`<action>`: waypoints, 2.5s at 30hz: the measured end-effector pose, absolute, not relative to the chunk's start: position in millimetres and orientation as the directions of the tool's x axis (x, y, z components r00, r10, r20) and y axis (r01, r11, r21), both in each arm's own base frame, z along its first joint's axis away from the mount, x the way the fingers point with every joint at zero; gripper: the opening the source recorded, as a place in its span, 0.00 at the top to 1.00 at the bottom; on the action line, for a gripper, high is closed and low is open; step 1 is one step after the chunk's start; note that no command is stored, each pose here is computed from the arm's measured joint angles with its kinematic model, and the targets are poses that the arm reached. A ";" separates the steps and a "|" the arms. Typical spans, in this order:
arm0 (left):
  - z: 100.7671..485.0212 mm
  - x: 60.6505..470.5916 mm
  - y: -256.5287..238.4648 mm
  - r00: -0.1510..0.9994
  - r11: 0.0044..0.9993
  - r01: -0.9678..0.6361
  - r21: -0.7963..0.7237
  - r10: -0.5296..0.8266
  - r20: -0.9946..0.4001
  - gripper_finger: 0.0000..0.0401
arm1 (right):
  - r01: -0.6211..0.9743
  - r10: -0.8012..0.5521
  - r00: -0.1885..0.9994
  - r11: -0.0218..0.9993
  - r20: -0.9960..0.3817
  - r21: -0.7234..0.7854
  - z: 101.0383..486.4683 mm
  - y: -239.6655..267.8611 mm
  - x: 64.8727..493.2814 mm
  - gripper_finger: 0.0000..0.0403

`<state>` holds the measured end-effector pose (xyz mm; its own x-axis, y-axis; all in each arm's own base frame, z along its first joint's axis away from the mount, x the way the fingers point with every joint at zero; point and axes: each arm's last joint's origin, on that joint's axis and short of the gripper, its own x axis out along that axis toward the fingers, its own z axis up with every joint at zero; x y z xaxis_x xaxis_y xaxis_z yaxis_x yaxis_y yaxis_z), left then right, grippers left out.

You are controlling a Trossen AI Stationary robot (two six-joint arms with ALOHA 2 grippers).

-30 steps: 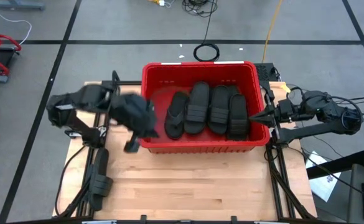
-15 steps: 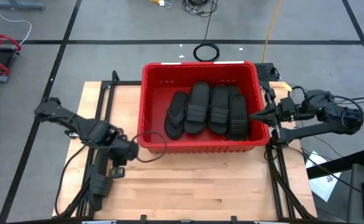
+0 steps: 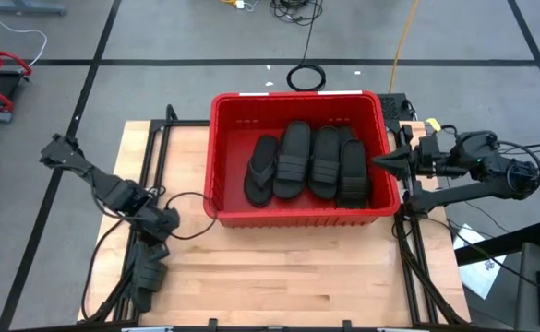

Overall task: Pick and place slides into bin
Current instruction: Put the black slide into the red bin

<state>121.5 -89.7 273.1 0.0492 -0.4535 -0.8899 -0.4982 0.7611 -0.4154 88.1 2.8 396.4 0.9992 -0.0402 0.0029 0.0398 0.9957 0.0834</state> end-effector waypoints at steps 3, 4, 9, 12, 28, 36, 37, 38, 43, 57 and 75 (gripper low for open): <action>270.0 118.2 -91.0 0.014 0.789 -0.436 -0.433 -0.475 -0.880 0.83 | 0.038 -0.039 0.999 0.996 0.002 0.085 396.3 2.9 88.1 1.00; 268.4 117.6 -91.6 -0.002 0.801 -0.404 -0.441 -0.483 -0.876 0.79 | 0.038 -0.038 0.999 0.996 0.001 0.085 396.3 2.9 88.1 1.00; 258.3 119.3 -95.8 -0.095 0.839 -0.261 -0.477 -0.515 -0.852 0.57 | 0.038 -0.038 0.999 0.996 -0.006 0.085 395.5 2.9 88.1 1.00; 253.4 123.8 -98.9 -0.124 0.859 -0.187 -0.477 -0.502 -0.856 0.45 | 0.040 -0.037 0.999 0.996 -0.034 0.082 392.8 2.9 88.0 1.00; 195.3 139.2 -101.8 -0.310 0.819 -0.249 -0.516 -0.573 -0.759 0.20 | 0.059 -0.035 0.987 0.986 -0.158 0.153 380.8 2.9 87.0 1.00; 189.0 140.6 -105.1 -0.312 0.754 -0.271 -0.598 -0.657 -0.687 0.20 | 0.058 -0.034 0.987 0.988 -0.158 0.146 380.8 2.9 87.0 1.00; 187.8 140.7 -105.2 -0.310 0.750 -0.273 -0.602 -0.661 -0.684 0.20 | 0.057 -0.034 0.987 0.988 -0.159 0.142 380.8 2.9 87.0 1.00; 186.5 140.5 -105.2 -0.308 0.749 -0.276 -0.602 -0.662 -0.683 0.20 | 0.056 -0.034 0.987 0.989 -0.158 0.136 380.8 2.9 87.0 1.00; 176.4 139.0 -103.8 -0.292 0.755 -0.289 -0.589 -0.655 -0.697 0.28 | 0.055 -0.034 0.987 0.990 -0.159 0.127 380.7 2.9 87.0 1.00; 180.5 141.2 -106.8 -0.284 0.689 -0.308 -0.656 -0.725 -0.628 0.96 | 0.056 -0.035 0.984 0.992 -0.174 0.117 379.3 2.9 86.6 1.00; 309.1 121.2 -91.4 -0.010 0.874 -0.334 -0.351 -0.376 -0.927 1.00 | 0.061 -0.041 0.985 0.992 -0.169 0.113 379.7 2.7 86.7 1.00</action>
